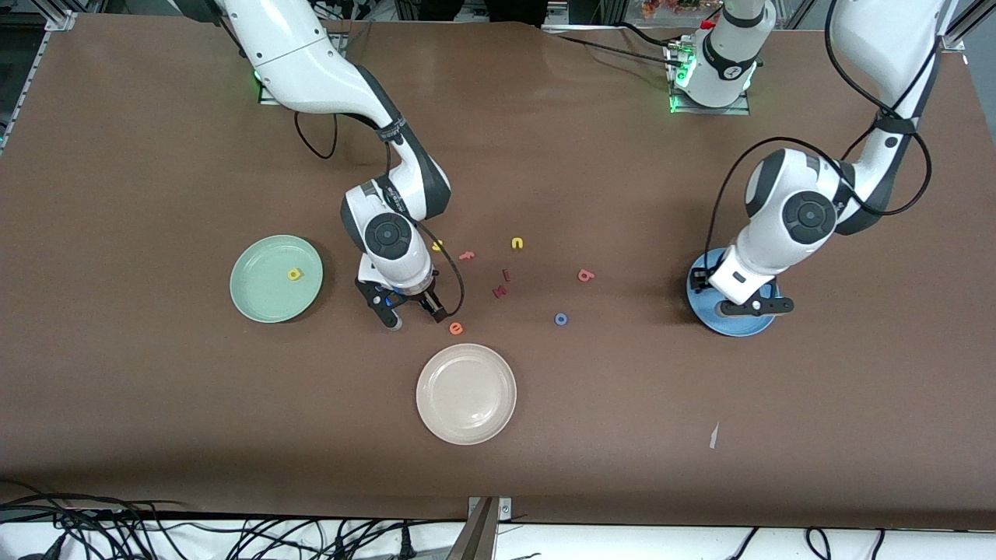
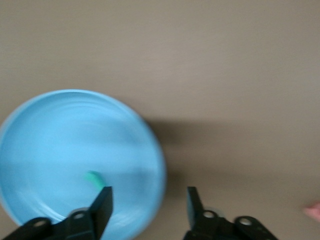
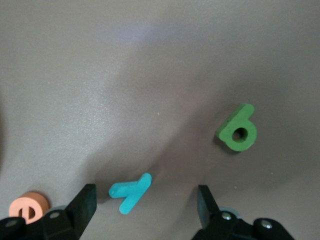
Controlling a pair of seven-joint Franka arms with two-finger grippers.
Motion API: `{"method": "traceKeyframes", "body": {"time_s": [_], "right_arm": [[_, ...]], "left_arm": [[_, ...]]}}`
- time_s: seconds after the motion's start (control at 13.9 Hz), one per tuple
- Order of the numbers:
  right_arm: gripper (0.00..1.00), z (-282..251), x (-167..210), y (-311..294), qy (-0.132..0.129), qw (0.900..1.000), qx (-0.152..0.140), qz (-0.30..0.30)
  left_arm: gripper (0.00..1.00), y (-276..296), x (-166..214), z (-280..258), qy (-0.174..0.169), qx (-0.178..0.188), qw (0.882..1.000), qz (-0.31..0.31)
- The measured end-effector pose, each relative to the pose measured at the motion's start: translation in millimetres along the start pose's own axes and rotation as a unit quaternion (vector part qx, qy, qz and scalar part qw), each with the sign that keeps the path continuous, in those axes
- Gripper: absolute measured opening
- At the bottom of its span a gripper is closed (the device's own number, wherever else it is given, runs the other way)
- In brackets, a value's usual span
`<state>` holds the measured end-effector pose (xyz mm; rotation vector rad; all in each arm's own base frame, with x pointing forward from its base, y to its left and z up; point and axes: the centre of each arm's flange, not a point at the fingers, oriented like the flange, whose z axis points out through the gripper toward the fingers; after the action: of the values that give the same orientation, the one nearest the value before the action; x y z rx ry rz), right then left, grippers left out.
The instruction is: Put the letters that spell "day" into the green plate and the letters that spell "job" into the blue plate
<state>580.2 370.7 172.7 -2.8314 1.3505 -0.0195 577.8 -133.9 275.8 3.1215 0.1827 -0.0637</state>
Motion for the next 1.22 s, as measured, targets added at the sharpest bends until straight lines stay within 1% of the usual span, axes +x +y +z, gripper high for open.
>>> {"method": "traceKeyframes", "body": {"time_s": [0.07, 0.14, 0.22, 0.29, 0.36, 0.43, 0.5, 0.65, 0.79, 0.94, 1.08, 1.22], "right_arm": [[0.85, 0.6, 0.0, 0.1, 0.000, 1.000, 0.000, -0.001], [0.75, 0.2, 0.0, -0.3, 0.001, 1.000, 0.001, -0.001], [0.65, -2.7, 0.1, -2.5, 0.001, 1.000, 0.004, -0.001], [0.52, -4.1, 0.2, -3.5, 0.001, 1.000, 0.006, -0.001], [0.42, -5.3, 0.3, -4.0, 0.002, 1.000, 0.006, -0.001], [0.30, -6.0, 0.3, -4.2, 0.002, 1.000, 0.006, -0.002], [0.26, -6.3, 0.1, -4.4, 0.002, 1.000, 0.007, -0.003], [0.26, -6.4, 0.1, -4.5, 0.002, 1.000, 0.007, -0.006], [0.26, -6.7, 1.0, -4.7, 0.003, 1.000, 0.007, -0.010], [0.26, -7.8, 6.4, -4.3, 0.006, 1.000, 0.003, -0.010], [0.26, -21.1, 21.9, -4.8, 0.012, 1.000, -0.010, -0.022], [0.26, -53.8, 47.5, -0.5, 0.016, 0.998, -0.032, -0.050]], "left_arm": [[0.82, 26.7, -4.8, -6.9, 0.000, -0.005, 1.000, -0.017], [0.94, 54.5, -13.6, -8.5, 0.000, -0.008, 0.999, -0.034], [1.00, 81.7, -23.6, -6.9, -0.001, -0.009, 0.999, -0.051], [1.00, 109.0, -33.5, -3.2, -0.004, -0.011, 0.998, -0.069], [1.00, 134.3, -43.1, 3.4, -0.008, -0.012, 0.996, -0.084], [1.00, 155.3, -51.2, 11.6, -0.014, -0.012, 0.995, -0.098], [1.00, 172.5, -58.1, 21.2, -0.020, -0.012, 0.994, -0.110], [1.00, 191.1, -65.2, 42.7, -0.028, -0.014, 0.991, -0.130], [1.00, 193.9, -63.3, 63.6, -0.014, -0.014, 0.989, -0.149], [1.00, 193.9, -64.6, 84.2, 0.003, 0.002, 0.988, -0.156], [1.00, 195.2, -66.8, 95.8, 0.009, 0.011, 0.987, -0.158], [0.96, 195.5, -67.5, 100.2, 0.007, 0.012, 0.987, -0.162]]}}
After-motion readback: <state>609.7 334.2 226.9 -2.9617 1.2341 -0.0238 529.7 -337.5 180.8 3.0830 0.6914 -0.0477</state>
